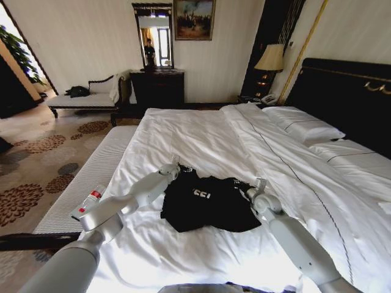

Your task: Fold the clothes on the bed.

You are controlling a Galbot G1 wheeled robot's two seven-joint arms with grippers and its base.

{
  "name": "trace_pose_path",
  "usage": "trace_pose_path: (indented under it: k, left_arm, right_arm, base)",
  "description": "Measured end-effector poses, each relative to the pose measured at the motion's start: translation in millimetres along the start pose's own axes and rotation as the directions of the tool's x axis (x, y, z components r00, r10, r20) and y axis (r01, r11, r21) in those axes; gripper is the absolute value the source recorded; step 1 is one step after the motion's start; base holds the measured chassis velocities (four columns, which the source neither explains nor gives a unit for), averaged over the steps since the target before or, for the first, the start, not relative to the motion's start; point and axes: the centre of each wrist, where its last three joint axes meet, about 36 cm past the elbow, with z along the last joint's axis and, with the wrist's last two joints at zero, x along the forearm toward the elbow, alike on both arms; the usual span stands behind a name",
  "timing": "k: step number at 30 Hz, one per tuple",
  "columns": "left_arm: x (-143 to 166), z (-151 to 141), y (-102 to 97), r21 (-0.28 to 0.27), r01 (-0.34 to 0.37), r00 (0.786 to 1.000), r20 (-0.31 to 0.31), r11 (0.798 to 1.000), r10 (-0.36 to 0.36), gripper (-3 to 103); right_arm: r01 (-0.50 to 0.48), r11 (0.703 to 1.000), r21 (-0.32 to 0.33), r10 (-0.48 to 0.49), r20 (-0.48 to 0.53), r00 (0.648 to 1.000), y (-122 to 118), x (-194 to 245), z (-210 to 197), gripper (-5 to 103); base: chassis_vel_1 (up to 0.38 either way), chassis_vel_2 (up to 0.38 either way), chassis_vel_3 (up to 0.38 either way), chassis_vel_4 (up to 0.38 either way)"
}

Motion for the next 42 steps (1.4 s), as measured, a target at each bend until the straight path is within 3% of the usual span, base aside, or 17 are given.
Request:
trace_pose_path:
  k: [4,6,10,12,14,18,19,21,23,31,37,40,42]
  left_arm:
    - [1.9,2.8,10.5,0.007,0.019,1.0,-0.018,1.0,-0.019,65]
    - [2.4,4.6,11.9,0.006,0.02,1.0,-0.023,1.0,-0.02,65]
    - [5.0,15.0,14.7,-0.011,0.013,0.999,-0.04,1.0,-0.014,43]
    - [5.1,15.7,14.6,-0.013,0.012,0.999,-0.041,1.0,-0.012,43]
    - [6.5,19.4,14.8,-0.026,0.004,0.999,-0.042,1.0,-0.005,32]
    - [7.3,21.6,15.6,-0.04,0.005,0.999,-0.039,0.999,-0.007,22]
    - [7.6,22.4,16.6,-0.044,0.011,0.999,-0.039,0.999,-0.012,11]
    - [7.8,23.0,17.0,-0.045,0.014,0.999,-0.039,0.999,-0.016,11]
    - [9.7,23.9,18.7,-0.046,0.021,0.999,-0.035,0.999,-0.023,2]
    - [13.6,23.9,20.1,-0.026,0.029,1.0,-0.011,0.999,-0.029,1]
    - [22.7,9.1,22.9,0.049,0.044,0.997,0.056,0.998,-0.047,1]
    - [40.1,-9.4,35.3,0.117,0.04,0.992,0.114,0.992,-0.053,1]
    - [43.9,-12.4,37.7,0.127,0.035,0.991,0.123,0.991,-0.051,1]
  right_arm:
    - [-0.002,1.0,-0.004,0.002,0.0,1.0,-0.2,0.0,-0.5,0]
    - [-0.002,1.0,-0.005,0.002,-0.001,1.0,-0.1,0.0,-0.4,0]
    - [-0.005,1.0,-0.006,0.005,-0.003,1.0,0.9,-0.6,-1.1,0]
    - [-0.005,1.0,-0.006,0.005,-0.003,1.0,0.8,-0.6,-1.2,0]
    - [-0.008,1.0,-0.007,0.008,-0.005,1.0,0.2,-1.1,-0.8,0]
    - [-0.008,1.0,-0.009,0.008,-0.006,1.0,0.2,-1.5,-0.4,0]
    - [-0.008,1.0,-0.01,0.008,-0.006,1.0,0.5,-1.7,-0.1,0]
    - [-0.008,1.0,-0.011,0.008,-0.006,1.0,0.6,-1.8,0.0,0]
    - [-0.008,1.0,-0.013,0.008,-0.006,1.0,0.9,-2.1,0.4,0]
    - [-0.01,1.0,-0.019,0.01,-0.007,1.0,0.9,-3.5,1.8,0]
    - [-0.025,1.0,-0.011,0.026,0.035,0.999,0.9,-0.9,-5.4,0]
    - [-0.063,0.998,0.019,0.061,0.101,0.993,-1.0,-5.6,-16.2,0]
    - [-0.069,0.997,0.023,0.066,0.108,0.992,-2.0,-7.2,-17.1,0]
  base:
    - [0.0,0.0,0.0,0.0]
    - [0.0,0.0,0.0,0.0]
    - [0.0,0.0,0.0,0.0]
    - [0.0,0.0,0.0,0.0]
    - [0.0,0.0,0.0,0.0]
    - [0.0,0.0,0.0,0.0]
    - [0.0,0.0,0.0,0.0]
    - [0.0,0.0,0.0,0.0]
    - [0.0,0.0,0.0,0.0]
    - [0.0,0.0,0.0,0.0]
    - [0.0,0.0,0.0,0.0]
    - [0.0,0.0,0.0,0.0]
    - [0.0,0.0,0.0,0.0]
